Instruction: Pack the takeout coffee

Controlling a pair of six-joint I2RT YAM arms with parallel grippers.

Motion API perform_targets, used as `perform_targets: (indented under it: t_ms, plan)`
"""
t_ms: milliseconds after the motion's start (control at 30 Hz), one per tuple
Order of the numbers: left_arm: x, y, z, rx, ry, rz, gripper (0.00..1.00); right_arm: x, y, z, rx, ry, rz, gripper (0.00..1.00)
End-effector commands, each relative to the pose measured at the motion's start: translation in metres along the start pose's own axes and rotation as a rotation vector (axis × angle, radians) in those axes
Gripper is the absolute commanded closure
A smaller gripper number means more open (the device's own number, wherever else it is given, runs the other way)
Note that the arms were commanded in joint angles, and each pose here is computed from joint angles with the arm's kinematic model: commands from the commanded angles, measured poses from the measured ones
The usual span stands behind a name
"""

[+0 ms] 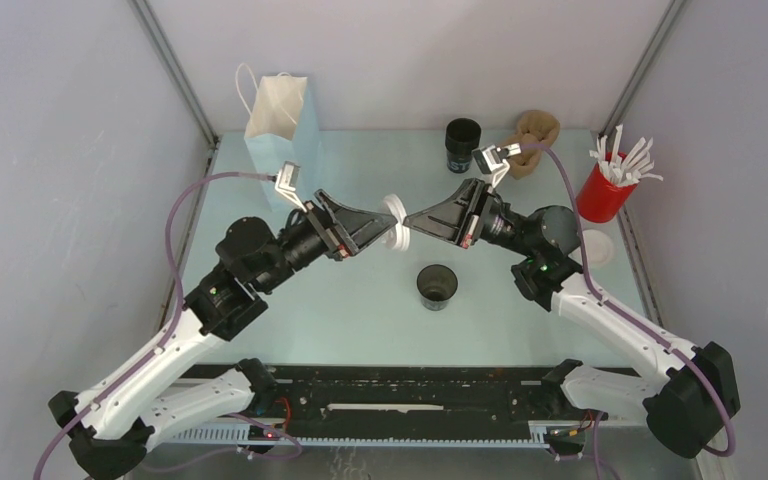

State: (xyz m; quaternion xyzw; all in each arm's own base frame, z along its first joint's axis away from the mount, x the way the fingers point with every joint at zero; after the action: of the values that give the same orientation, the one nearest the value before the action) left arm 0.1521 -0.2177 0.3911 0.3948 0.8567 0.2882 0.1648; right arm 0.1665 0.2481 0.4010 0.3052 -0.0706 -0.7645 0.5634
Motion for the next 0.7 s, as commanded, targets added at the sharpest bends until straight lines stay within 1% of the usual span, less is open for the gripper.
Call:
perform_targets:
  t_ms: [0, 167, 267, 367, 500, 667]
  plan:
    - [-0.0029, 0.0030, -0.0068, 0.000, -0.051, -0.009, 0.00, -0.0057, 0.0031, 0.0130, 0.040, 0.040, -0.007, 1.00]
    - [-0.0042, 0.0026, -0.0074, 0.004, -0.058, -0.006, 0.03, -0.0067, 0.0031, 0.0097, 0.038, 0.029, -0.011, 1.00]
    - [-0.0054, 0.0011, -0.0065, 0.011, -0.057, 0.002, 0.00, -0.0076, 0.0027, 0.0085, 0.038, 0.022, -0.017, 1.00]
    - [-0.0062, -0.0001, -0.0061, 0.013, -0.060, 0.006, 0.01, -0.0088, 0.0020, 0.0072, 0.038, 0.019, -0.018, 1.00]
    - [-0.0074, -0.0013, -0.0048, 0.013, -0.059, 0.011, 0.09, -0.0092, 0.0019, 0.0056, 0.036, 0.011, -0.021, 1.00]
    - [-0.0059, -0.0014, -0.0035, 0.009, -0.054, 0.005, 0.14, -0.0089, 0.0012, 0.0063, 0.043, 0.006, -0.023, 1.00]
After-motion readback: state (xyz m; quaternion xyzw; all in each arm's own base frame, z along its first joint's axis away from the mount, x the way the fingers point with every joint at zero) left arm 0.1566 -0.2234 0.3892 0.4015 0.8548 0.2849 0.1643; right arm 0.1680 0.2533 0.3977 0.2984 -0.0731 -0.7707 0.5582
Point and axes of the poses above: each gripper's point midway between its finger pads, its own x axis back along the fingers, its own z axis along the line the jaws close on, y = z × x, the point moved 6 cm from there along x, back along the fingers, and after that the axes turned 5 degrees about -x, right-handed, at the moved point
